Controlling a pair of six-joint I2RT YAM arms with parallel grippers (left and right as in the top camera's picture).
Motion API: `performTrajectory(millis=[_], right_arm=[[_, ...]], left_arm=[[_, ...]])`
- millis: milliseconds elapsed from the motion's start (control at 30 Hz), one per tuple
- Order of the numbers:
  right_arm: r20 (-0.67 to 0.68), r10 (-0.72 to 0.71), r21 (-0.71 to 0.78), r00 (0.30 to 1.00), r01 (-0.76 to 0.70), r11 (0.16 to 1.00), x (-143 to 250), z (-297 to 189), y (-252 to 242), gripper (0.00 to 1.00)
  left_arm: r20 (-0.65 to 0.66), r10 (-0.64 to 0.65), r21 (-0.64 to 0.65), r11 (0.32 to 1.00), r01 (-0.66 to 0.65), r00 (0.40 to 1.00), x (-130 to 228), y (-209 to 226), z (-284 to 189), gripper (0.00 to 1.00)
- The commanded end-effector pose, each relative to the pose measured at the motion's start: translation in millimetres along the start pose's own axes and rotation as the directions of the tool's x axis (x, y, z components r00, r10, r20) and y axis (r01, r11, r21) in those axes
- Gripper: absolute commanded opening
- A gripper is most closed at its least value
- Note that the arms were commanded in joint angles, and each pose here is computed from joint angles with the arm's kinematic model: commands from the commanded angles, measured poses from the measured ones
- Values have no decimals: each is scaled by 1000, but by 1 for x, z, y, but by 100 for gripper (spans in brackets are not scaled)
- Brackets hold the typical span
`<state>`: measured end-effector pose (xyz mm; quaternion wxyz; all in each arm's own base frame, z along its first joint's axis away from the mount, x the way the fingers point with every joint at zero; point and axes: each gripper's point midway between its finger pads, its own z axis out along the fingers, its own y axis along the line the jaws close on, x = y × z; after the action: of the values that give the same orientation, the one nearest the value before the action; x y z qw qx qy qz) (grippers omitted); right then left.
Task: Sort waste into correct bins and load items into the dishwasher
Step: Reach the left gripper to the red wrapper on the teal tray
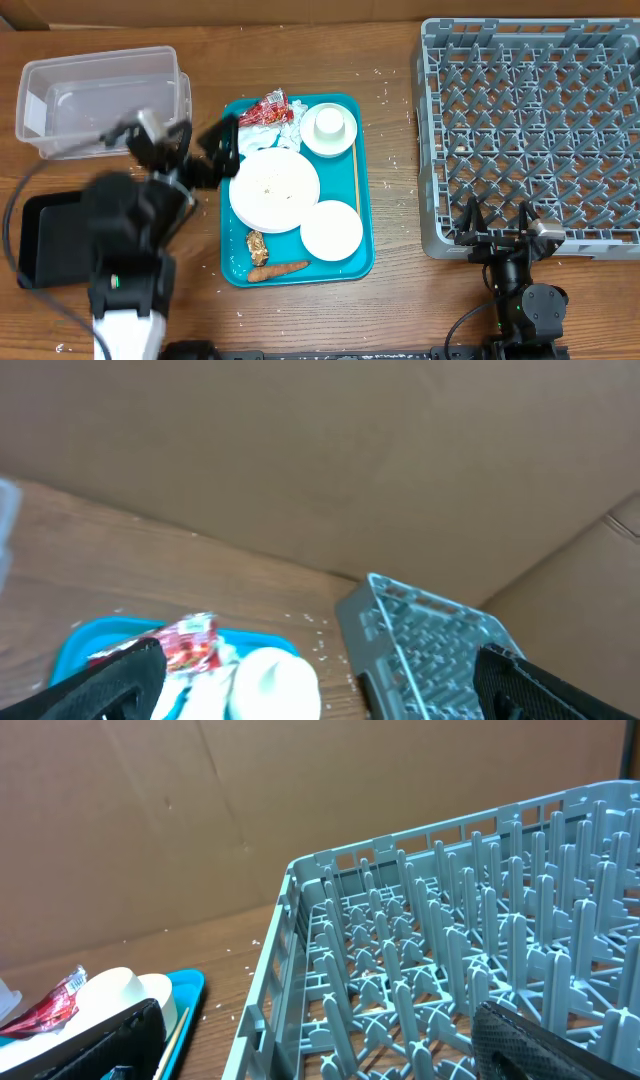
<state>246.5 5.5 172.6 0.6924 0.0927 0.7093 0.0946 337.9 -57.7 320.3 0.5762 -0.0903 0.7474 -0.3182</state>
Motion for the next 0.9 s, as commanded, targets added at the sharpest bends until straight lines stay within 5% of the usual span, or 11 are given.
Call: performTrajectory(millis=[0, 100, 200, 333, 467, 633, 867], right_arm=[[3, -8, -11, 1000, 8, 1000, 2, 0, 2, 100], [3, -7, -11, 1000, 7, 1000, 2, 0, 2, 100], [3, -8, -11, 1000, 8, 1000, 2, 0, 2, 100], [3, -8, -11, 1000, 8, 1000, 2, 0, 2, 100], [3, -7, -12, 1000, 7, 1000, 2, 0, 2, 100], [3, -7, -11, 1000, 7, 1000, 2, 0, 2, 100], [3, -8, -11, 1000, 8, 1000, 2, 0, 2, 100]], left_arm=[[-167, -28, 161, 985, 55, 986, 18, -21, 19, 100], [-245, 77, 333, 943, 10, 966, 35, -35, 33, 100], [-312, 49, 313, 948, 54, 949, 43, -29, 48, 100], [-373, 54, 198, 980, 23, 926, 39, -20, 72, 100], [-487, 127, -7, 989, -149, 864, 34, -4, 87, 100], [-597, 173, -272, 875, -400, 784, 19, 21, 97, 100], [-593, 196, -299, 847, -440, 781, 27, 31, 131, 100]])
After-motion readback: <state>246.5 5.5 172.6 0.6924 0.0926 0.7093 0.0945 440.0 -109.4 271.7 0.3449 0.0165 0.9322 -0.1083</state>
